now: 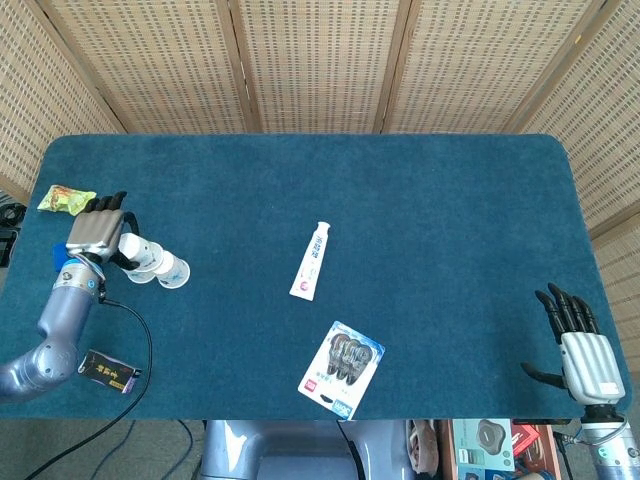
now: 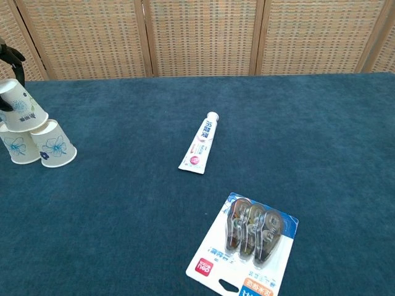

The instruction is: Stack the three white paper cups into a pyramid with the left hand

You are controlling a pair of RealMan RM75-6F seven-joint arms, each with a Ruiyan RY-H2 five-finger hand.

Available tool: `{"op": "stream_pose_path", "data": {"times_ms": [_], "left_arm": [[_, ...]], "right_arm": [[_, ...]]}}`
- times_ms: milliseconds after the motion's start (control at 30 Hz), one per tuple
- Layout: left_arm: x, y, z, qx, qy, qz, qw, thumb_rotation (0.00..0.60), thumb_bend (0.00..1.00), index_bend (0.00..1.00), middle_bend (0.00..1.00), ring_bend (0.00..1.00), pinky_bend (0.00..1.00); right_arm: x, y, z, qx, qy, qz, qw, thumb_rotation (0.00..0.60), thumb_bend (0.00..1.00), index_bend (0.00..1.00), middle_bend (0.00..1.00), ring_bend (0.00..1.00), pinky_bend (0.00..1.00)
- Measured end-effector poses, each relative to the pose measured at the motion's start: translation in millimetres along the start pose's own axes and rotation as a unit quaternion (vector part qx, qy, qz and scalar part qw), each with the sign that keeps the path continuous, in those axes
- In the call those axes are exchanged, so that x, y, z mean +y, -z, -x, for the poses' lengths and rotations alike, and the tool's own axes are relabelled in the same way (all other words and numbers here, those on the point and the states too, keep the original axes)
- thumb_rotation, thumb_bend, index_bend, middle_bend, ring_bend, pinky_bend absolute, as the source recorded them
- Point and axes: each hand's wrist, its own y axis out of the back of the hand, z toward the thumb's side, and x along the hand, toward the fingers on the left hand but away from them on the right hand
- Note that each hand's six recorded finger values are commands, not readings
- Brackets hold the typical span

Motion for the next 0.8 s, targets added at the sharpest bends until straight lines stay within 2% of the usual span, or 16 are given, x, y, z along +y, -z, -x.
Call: {"op": "stream_pose_path", "data": {"times_ms": [167,367,600,800], "left_arm": [[-3.0,-3.7,-2.2,-0.001,-0.001,0.0,1.0,0.6,0.16,0.4,0.0,0.0,0.0],[-1.0,-3.5,-2.5,0.002,-0.008,0.0,1.0,0.6,0.16,0.25,0.0,0.0,0.0],[3.9,-3.1,2.5,-0.003,-0.01,0.012,0.9999,0.6,0.16,0.23,0.0,0.0,0.0],[18.6,-10.1,28.0,-0.039,-0.023,0.036,0.9983,0.6,0.16,0.22,0.0,0.0,0.0]], "right_arm": [[0.3,-0.5,-0.2,0.001,0.001,-0.001,1.0,0.6,0.0,0.0,0.0,0.0,0.0],[1.5,0.2,-0.2,0.0,0.004,0.001,1.0,0.6,0.0,0.0,0.0,0.0,0.0],[0.6,-0.2,-0.2,0.001,0.002,-0.001,1.0,0.6,0.0,0.0,0.0,0.0,0.0],[-1.1,-0.5,0.4,0.0,-0.001,-0.004,1.0,0.6,0.0,0.0,0.0,0.0,0.0]]}}
